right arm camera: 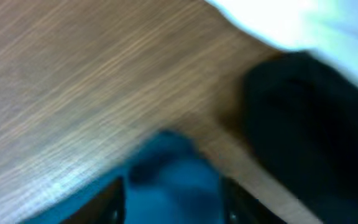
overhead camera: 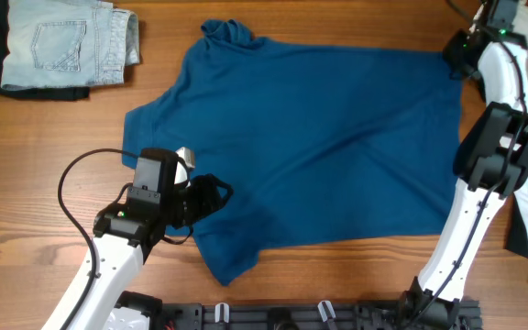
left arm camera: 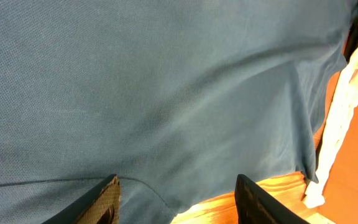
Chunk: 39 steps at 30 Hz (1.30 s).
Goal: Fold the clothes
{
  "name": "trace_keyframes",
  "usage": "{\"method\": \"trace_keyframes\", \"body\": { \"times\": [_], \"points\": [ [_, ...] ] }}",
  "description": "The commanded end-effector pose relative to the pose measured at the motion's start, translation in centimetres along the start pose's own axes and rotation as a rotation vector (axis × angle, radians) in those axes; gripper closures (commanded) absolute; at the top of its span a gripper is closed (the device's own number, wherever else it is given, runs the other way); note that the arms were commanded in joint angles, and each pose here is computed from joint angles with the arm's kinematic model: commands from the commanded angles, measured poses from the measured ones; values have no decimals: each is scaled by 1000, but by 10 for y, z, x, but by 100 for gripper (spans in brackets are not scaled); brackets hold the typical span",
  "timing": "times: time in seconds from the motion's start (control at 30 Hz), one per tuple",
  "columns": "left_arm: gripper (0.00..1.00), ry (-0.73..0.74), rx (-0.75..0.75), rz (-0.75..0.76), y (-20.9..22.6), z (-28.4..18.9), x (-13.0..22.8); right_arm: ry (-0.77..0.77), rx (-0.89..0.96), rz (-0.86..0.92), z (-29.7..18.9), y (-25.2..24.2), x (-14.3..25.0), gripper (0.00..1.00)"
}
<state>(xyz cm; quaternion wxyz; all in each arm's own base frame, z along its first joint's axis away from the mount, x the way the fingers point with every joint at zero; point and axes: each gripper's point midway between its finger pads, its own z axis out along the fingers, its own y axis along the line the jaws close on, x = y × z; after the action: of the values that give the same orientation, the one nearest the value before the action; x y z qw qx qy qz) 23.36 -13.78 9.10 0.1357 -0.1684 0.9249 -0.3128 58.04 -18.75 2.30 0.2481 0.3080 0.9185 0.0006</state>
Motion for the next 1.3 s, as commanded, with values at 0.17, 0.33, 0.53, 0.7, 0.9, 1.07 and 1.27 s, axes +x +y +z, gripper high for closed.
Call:
{"method": "trace_keyframes", "body": {
  "times": [0.17, 0.33, 0.53, 0.7, 0.9, 1.07, 1.27],
  "points": [
    [40, 12, 9, 27, -2, 1, 3, -219, -31, 73, -187, 13, -76, 24],
    [40, 12, 9, 27, -2, 1, 3, -157, -41, 40, -263, 9, -45, 23],
    [40, -1, 15, 59, -3, 1, 0, 186, 31, -30, -273, -8, 44, 49],
    [41, -19, 6, 66, -2, 1, -4, 343, 70, -84, -238, -14, 84, 69],
    [41, -18, 6, 66, -2, 1, -4, 481, 127, -40, -180, -31, 136, 95],
    [41, -18, 5, 66, -2, 1, -4, 446, 223, 53, -135, -54, 157, 96],
    [40, -19, 6, 66, -2, 1, -4, 414, 235, 69, -100, -75, 175, 95]
  ]
}}
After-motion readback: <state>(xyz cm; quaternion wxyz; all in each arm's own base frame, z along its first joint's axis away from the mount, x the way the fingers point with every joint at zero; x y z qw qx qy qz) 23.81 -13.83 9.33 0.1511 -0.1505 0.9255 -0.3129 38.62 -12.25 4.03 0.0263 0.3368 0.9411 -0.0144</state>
